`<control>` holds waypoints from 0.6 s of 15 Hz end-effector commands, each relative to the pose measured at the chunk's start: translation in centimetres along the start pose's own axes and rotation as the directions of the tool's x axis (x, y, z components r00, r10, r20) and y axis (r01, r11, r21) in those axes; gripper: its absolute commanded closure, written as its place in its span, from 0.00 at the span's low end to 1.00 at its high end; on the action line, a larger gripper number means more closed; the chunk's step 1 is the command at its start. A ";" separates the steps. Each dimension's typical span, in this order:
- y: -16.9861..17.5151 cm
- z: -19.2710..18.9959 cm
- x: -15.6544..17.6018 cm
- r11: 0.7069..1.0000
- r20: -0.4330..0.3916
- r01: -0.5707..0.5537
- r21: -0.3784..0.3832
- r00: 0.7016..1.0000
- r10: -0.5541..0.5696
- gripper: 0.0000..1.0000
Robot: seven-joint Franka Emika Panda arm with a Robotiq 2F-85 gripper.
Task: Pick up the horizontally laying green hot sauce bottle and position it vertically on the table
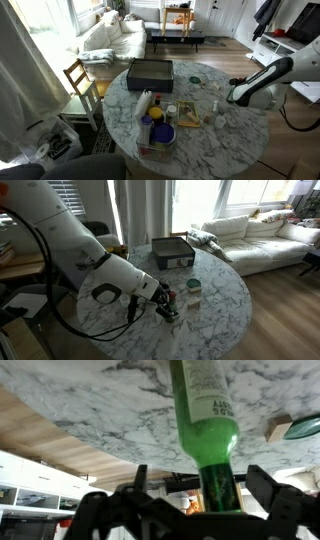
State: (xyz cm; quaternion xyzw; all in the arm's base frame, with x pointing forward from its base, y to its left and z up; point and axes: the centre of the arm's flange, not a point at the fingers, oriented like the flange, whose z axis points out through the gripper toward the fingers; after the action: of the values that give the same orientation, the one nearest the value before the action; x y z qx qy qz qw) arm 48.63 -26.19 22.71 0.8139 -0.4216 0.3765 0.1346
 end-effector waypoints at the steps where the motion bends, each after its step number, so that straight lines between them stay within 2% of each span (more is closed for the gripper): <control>1: -0.4 0.1 -0.4 1.000 0.104 -0.003 0.030 0.995 0.000 0.00; 5: -1.2 0.3 -0.9 0.998 0.142 -0.002 0.057 0.990 -0.006 0.00; 9: -1.2 0.1 -0.7 0.999 0.145 0.005 0.040 0.989 -0.011 0.00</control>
State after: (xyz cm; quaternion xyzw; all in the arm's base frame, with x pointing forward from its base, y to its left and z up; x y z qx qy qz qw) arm 49.89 -24.73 22.13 0.8400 -0.4133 0.3392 0.0924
